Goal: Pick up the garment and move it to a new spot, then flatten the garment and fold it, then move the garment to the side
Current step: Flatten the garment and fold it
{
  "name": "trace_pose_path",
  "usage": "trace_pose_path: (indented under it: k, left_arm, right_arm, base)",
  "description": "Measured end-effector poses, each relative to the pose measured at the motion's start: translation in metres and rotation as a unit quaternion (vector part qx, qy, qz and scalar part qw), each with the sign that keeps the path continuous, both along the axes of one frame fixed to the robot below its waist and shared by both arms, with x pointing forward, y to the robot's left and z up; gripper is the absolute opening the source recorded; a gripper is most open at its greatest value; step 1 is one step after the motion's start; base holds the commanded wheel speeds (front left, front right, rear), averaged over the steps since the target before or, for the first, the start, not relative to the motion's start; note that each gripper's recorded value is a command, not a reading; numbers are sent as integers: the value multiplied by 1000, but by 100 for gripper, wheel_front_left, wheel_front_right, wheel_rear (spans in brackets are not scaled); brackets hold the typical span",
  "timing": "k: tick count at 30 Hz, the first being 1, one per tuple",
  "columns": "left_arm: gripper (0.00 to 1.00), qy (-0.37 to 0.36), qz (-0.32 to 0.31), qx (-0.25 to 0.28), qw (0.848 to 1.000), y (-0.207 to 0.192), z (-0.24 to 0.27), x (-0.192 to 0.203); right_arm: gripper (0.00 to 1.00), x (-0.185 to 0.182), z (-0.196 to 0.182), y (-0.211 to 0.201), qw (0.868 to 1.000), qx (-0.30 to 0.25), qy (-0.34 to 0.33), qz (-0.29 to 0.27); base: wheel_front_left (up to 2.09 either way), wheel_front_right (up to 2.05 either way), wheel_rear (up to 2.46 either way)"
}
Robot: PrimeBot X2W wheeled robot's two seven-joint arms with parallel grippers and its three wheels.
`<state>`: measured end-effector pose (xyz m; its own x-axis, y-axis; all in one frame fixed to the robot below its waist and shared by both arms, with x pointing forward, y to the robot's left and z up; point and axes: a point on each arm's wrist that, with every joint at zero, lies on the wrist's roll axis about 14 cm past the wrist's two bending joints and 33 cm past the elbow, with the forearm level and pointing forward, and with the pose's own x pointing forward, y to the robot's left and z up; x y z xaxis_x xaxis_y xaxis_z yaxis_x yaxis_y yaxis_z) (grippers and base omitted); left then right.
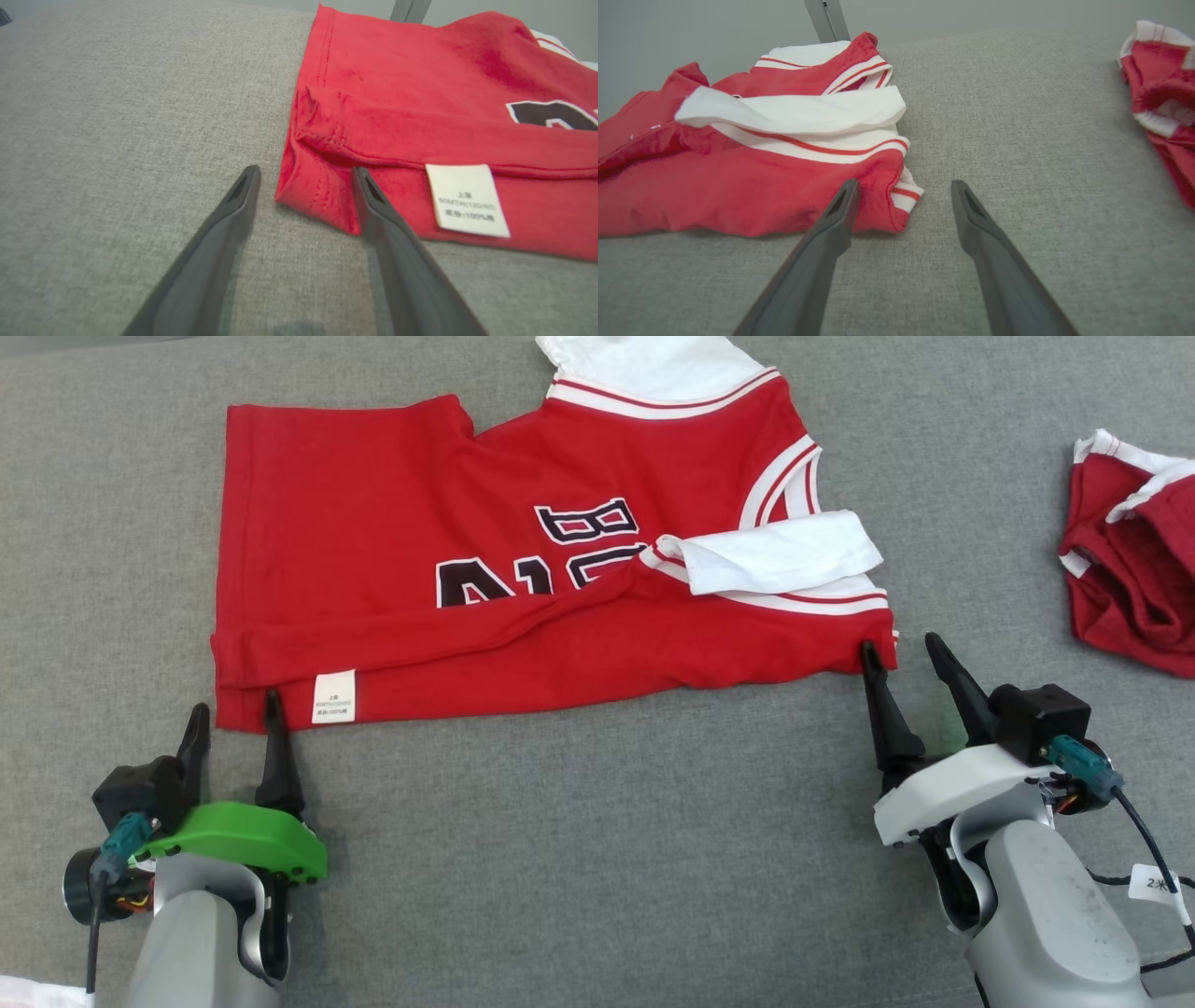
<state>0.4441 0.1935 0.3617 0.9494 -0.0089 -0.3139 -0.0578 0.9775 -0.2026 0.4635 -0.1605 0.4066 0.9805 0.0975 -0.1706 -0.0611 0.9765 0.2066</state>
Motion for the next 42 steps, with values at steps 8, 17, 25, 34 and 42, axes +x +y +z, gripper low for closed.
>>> trace_pose_path:
  k: [8, 17, 25, 34, 42]
  left_arm:
    - [99, 18, -13, -5, 1000, -6, -11, 0]
    - [0, 26, -27, -11, 999, -12, -15, 3]
    - [0, -23, -10, -44, 999, -14, 17, 15]
    - [0, -136, 29, -73, 988, 5, 95, 27]
    - [0, -70, 42, -69, 994, 7, 57, -32]
  right_arm:
    - [11, 1, -17, 9, 1000, -2, 27, 14]
    - [0, 3, -20, 9, 999, 7, 31, 10]
    - [0, 13, 13, 4, 999, 45, -16, -10]
    - [0, 22, 87, 5, 989, 89, -113, -16]
    - [0, -25, 69, 6, 992, 95, -77, -17]
  base:
    - [0, 0, 0]
    - [0, 0, 0]
    - [0, 0, 0]
    - [0, 0, 0]
    - [0, 0, 0]
